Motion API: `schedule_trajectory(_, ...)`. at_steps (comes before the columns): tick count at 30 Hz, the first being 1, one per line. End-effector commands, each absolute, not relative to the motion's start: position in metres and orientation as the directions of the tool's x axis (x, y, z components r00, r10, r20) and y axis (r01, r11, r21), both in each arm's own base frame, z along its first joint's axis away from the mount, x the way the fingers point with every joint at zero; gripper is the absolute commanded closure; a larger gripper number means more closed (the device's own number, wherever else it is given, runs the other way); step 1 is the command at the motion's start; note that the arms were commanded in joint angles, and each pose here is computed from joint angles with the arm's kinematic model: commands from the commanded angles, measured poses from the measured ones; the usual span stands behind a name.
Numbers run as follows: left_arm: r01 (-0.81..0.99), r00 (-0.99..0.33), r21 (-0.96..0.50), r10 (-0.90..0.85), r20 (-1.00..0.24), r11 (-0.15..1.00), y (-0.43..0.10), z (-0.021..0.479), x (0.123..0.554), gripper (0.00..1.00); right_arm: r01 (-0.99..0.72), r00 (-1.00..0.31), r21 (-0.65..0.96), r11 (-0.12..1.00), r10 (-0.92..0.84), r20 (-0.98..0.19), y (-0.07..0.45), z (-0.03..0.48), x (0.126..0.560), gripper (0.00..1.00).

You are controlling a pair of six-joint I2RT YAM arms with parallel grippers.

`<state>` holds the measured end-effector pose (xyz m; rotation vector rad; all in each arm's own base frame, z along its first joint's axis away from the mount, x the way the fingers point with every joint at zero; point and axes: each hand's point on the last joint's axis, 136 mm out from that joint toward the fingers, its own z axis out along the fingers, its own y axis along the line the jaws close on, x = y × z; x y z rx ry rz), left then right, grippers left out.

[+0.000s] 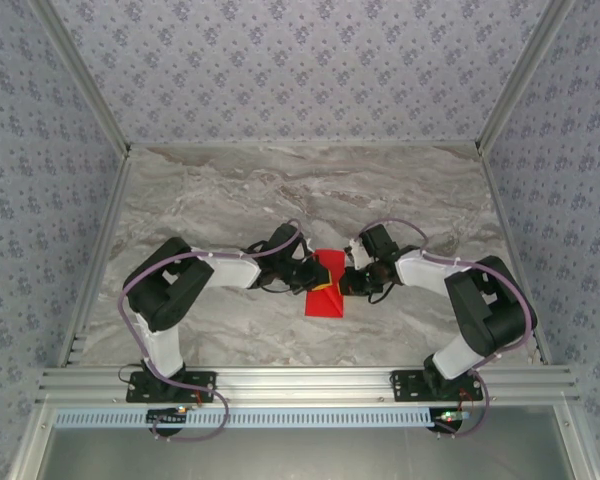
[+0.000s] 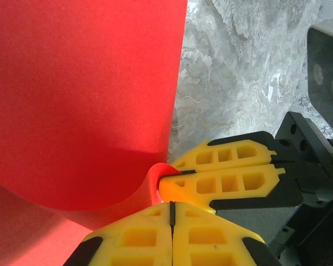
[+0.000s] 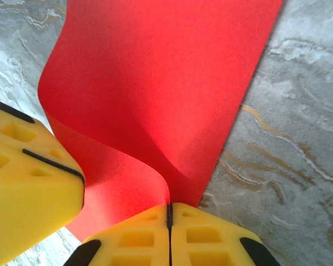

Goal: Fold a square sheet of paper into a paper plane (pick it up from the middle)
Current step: Fold the triangle a second time at the center of the table.

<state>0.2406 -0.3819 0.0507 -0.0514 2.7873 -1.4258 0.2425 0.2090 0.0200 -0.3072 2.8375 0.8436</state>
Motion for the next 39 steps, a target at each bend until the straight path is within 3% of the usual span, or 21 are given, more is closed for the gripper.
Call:
schedule_trajectory(1, -0.005, -1.000, -0.812, -0.007, 0.001, 0.583, -0.387, 0.049, 0.243, 0.95, -0.258, -0.960, 0.501, 0.826, -0.163, -0.226, 0.208, 0.021, 0.249, 0.93)
schedule_trajectory(8, -0.016, -1.000, -0.801, -0.008, 0.013, 0.599, -0.384, 0.041, 0.241, 0.95, -0.257, -0.961, 0.502, 0.826, -0.165, -0.220, 0.208, 0.021, 0.249, 0.91)
schedule_trajectory(16, -0.024, -1.000, -0.793, -0.012, 0.021, 0.609, -0.382, 0.036, 0.239, 0.95, -0.251, -0.963, 0.507, 0.825, -0.162, -0.214, 0.208, 0.022, 0.247, 0.82)
schedule_trajectory(27, -0.027, -1.000, -0.788, -0.015, 0.023, 0.615, -0.379, 0.034, 0.238, 0.95, -0.256, -0.960, 0.513, 0.820, -0.155, -0.231, 0.210, 0.025, 0.252, 0.90)
schedule_trajectory(39, 0.026, -1.000, -0.829, 0.011, -0.024, 0.559, -0.388, 0.057, 0.229, 0.95, -0.284, -0.955, 0.530, 0.799, -0.185, -0.231, 0.217, 0.025, 0.249, 0.90)
